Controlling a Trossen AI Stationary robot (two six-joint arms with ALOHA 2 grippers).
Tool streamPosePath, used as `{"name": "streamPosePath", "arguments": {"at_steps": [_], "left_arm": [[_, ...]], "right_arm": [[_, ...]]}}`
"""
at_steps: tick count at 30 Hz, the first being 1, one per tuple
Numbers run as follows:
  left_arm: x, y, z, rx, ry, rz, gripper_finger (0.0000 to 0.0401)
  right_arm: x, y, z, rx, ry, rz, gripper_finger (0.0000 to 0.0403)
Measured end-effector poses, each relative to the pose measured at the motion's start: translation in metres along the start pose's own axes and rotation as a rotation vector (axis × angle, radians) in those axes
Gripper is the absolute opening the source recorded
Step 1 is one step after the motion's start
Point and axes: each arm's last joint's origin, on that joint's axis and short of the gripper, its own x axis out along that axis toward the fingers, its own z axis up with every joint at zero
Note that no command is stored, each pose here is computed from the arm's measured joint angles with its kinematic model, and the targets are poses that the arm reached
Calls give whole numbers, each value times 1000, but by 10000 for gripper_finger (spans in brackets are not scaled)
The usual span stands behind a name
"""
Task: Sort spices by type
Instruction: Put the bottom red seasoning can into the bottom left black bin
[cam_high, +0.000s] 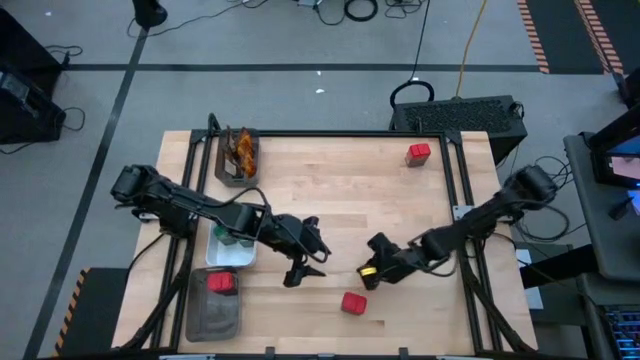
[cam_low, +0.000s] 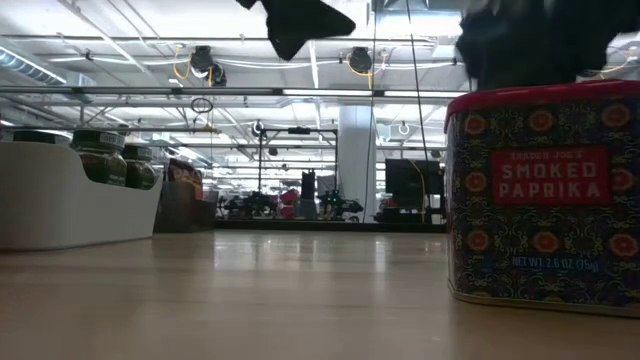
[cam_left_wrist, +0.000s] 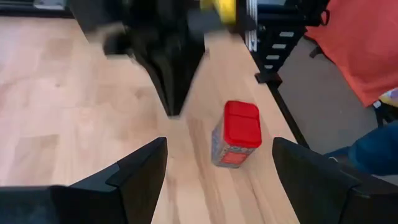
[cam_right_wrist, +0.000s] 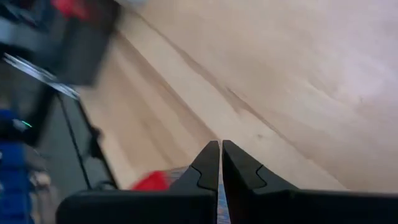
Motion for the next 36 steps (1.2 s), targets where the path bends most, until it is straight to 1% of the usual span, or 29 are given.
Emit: {"name": "streamPosePath", "arguments": {"at_steps": [3, 6, 10, 11, 13, 16, 20, 24, 25, 26, 29, 32, 34, 36], "left_arm": [[18, -5, -4, 30, -29, -29, 295], [40, -13, -12, 52, -49, -93, 295], [64, -20, -19, 27, -118, -137, 295], [68, -21, -19, 27, -152, -138, 295], [74, -21, -14, 31, -194, -104, 295], [86, -24, -6, 49, -200, -48, 295], [110, -33, 0, 58, -145, -40, 295], [132, -39, 2, 62, -32, -31, 295], [135, -41, 1, 64, 16, -24, 295], [139, -41, 1, 66, 60, -9, 295], [145, -46, 6, 111, 122, 56, 295], [151, -50, 12, 164, 131, 92, 295], [155, -51, 9, 178, 185, 96, 295], [158, -53, 9, 184, 200, 66, 295]], "right_arm": [[-23, 9, -4, 27, -92, 64, 0], [-45, 19, -11, 47, -155, 136, 0], [-73, 38, -21, 3, -211, 202, 0], [-80, 42, -23, -17, -217, 207, 0], [-92, 51, -26, -62, -220, 203, 0], [-109, 61, -31, -144, -193, 172, 0], [-136, 75, -39, -233, -144, 164, 0], [-160, 83, -53, -295, -130, 199, 0], [-165, 82, -57, -313, -138, 205, 0], [-168, 82, -61, -329, -146, 212, 0], [-175, 80, -70, -356, -159, 232, 0], [-179, 76, -78, -354, -162, 231, 0], [-179, 75, -82, -354, -171, 231, 0], [-178, 75, -87, -356, -167, 231, 0]]}}
